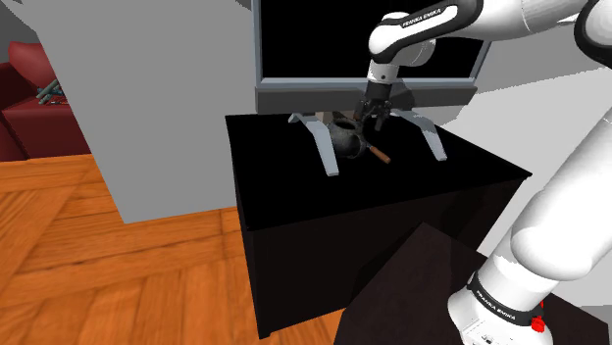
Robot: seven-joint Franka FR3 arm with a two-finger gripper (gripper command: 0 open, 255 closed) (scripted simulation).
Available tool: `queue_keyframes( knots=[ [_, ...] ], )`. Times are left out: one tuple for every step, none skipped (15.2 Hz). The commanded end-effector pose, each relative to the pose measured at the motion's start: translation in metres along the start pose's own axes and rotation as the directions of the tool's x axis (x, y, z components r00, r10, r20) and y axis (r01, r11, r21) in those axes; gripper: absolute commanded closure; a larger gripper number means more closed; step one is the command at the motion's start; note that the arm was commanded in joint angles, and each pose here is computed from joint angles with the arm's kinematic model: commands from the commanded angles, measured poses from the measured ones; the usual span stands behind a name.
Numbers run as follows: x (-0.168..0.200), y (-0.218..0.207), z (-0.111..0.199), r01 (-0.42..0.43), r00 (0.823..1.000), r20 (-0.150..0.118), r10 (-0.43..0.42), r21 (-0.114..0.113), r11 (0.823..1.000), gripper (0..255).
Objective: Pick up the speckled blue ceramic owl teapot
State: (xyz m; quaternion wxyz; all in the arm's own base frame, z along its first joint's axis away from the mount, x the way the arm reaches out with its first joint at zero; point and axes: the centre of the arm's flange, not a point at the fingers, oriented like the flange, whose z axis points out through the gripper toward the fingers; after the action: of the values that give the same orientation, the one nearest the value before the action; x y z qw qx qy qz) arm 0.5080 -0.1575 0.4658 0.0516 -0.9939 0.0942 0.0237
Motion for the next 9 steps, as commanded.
queue_keyframes(
  knots=[
    [0.023, 0.017, 0.008, -0.025, 1.000, -0.004, 0.025, 0.008, 1.000, 0],
    [0.033, 0.024, 0.012, -0.038, 0.999, -0.006, 0.038, 0.012, 0.999, 0],
    [0.044, 0.031, 0.016, -0.050, 0.999, -0.007, 0.050, 0.017, 0.999, 0],
    [0.054, 0.039, 0.020, -0.062, 0.998, -0.009, 0.063, 0.021, 0.998, 0],
    [0.064, 0.047, 0.024, -0.075, 0.997, -0.010, 0.075, 0.026, 0.997, 0],
    [0.071, 0.052, 0.027, -0.084, 0.996, -0.011, 0.084, 0.029, 0.996, 0],
    [0.072, 0.053, 0.032, -0.084, 0.996, -0.011, 0.084, 0.029, 0.996, 0],
    [0.072, 0.053, 0.037, -0.084, 0.996, -0.011, 0.084, 0.029, 0.996, 0],
    [0.072, 0.054, 0.043, -0.084, 0.996, -0.011, 0.084, 0.029, 0.996, 0]
  ],
)
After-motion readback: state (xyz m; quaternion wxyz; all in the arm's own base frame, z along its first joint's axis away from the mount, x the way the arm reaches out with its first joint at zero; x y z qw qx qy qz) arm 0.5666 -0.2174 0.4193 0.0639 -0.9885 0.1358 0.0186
